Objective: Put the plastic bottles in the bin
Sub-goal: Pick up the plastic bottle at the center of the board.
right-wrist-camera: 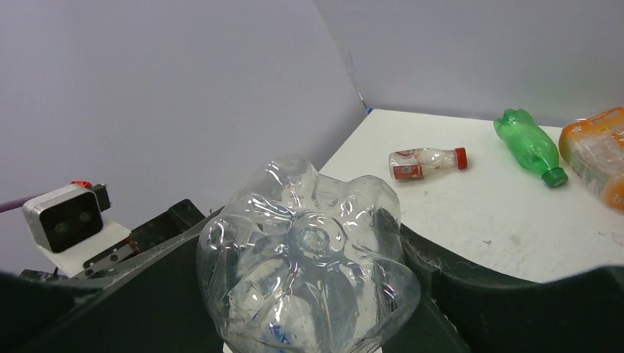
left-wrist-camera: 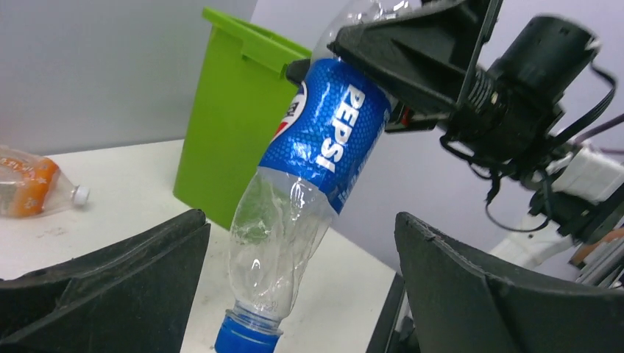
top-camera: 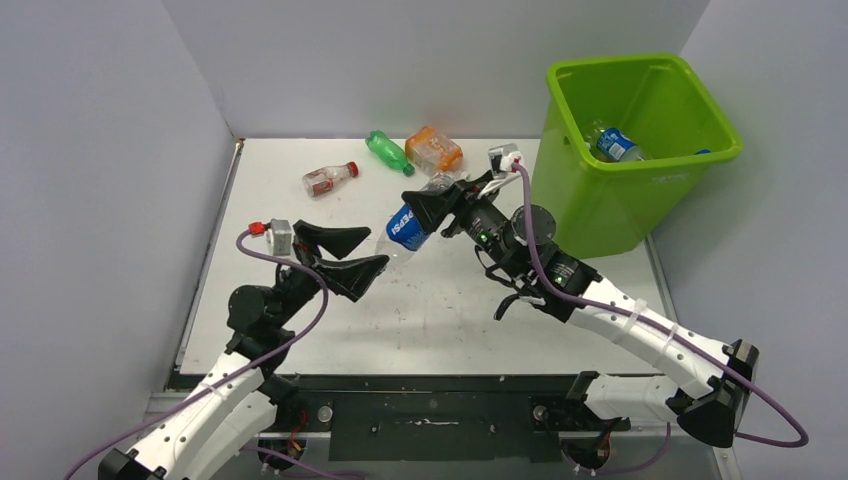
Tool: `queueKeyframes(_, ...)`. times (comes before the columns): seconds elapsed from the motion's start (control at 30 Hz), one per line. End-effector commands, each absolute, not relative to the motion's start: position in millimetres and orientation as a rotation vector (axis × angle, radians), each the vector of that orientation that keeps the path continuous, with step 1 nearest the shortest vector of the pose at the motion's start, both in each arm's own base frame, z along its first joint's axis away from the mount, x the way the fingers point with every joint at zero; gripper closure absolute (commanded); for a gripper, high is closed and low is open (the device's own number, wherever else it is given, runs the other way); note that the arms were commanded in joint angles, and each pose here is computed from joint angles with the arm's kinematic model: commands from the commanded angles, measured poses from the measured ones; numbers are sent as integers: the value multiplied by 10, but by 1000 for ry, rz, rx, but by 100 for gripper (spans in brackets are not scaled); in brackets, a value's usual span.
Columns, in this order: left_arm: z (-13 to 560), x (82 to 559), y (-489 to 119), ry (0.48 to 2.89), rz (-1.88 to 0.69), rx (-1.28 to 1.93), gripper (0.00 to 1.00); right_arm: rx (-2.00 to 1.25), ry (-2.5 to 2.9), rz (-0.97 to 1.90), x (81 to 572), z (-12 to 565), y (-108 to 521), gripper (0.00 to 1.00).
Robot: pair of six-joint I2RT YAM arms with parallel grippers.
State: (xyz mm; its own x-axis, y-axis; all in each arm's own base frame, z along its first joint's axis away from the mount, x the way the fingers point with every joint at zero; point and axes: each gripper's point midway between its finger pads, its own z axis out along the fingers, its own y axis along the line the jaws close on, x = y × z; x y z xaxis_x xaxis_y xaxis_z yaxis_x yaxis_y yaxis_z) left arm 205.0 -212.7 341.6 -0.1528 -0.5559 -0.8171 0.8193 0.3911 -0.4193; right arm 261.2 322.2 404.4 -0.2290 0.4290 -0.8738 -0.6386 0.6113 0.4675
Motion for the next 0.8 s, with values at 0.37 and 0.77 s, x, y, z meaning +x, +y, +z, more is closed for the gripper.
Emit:
queueKeyframes(0.37,3987,1874,-1562,817,-1663,-257,4,98,843,1420,2054,4843,2494,95)
queueKeyframes(0.77,4289,1734,-1798,764,-1893,-213,2,258,679,1517,2054,4687,2269,95)
